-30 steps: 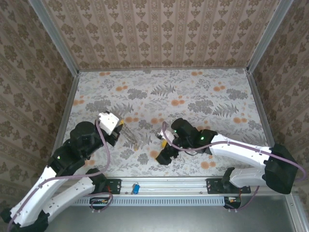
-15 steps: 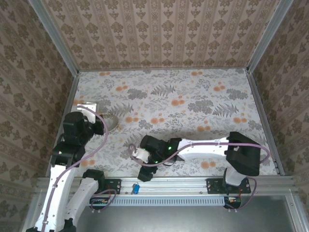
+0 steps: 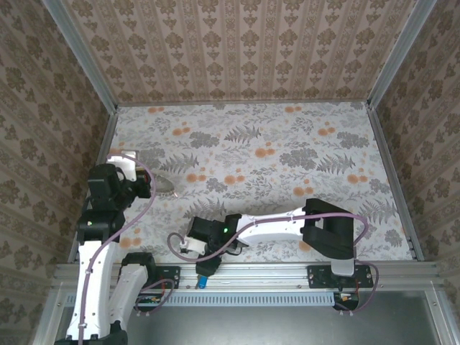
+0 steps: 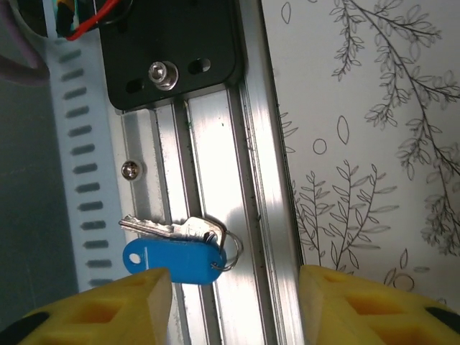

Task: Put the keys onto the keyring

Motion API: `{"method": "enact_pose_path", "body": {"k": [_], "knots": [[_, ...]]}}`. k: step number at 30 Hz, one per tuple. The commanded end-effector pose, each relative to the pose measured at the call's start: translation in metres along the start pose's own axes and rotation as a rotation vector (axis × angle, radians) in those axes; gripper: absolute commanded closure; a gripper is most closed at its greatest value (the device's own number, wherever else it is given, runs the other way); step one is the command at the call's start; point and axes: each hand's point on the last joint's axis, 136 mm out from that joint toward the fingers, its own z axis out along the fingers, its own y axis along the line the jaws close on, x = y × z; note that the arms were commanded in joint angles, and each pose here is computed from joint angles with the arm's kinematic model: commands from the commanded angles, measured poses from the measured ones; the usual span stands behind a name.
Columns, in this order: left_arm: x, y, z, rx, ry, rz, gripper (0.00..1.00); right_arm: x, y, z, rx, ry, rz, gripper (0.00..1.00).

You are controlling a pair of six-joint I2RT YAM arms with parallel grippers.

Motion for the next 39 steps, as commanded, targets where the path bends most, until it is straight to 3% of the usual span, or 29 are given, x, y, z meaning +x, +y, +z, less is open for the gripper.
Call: {"method": "enact_pose_path", "body": {"k": [1,6,25,39], "knots": [[-0.013,-0.006,0.0,0.046,-0.053,-0.014,1.0,0.011,0.009,0.008,-0.025,0.063,0.042,0.57],[-0.015,-0.009,-0.001,0.063,-0.065,-0.014,1.0,0.01,0.008,0.015,-0.023,0.088,0.072,0.64],[-0.027,-0.004,-0.009,0.09,-0.132,-0.051,1.0,0.026,0.009,0.028,0.04,0.203,0.087,0.61],[-0.028,-0.002,-0.009,0.093,-0.136,-0.057,1.0,0.021,0.009,0.032,0.035,0.199,0.071,0.73]]}}
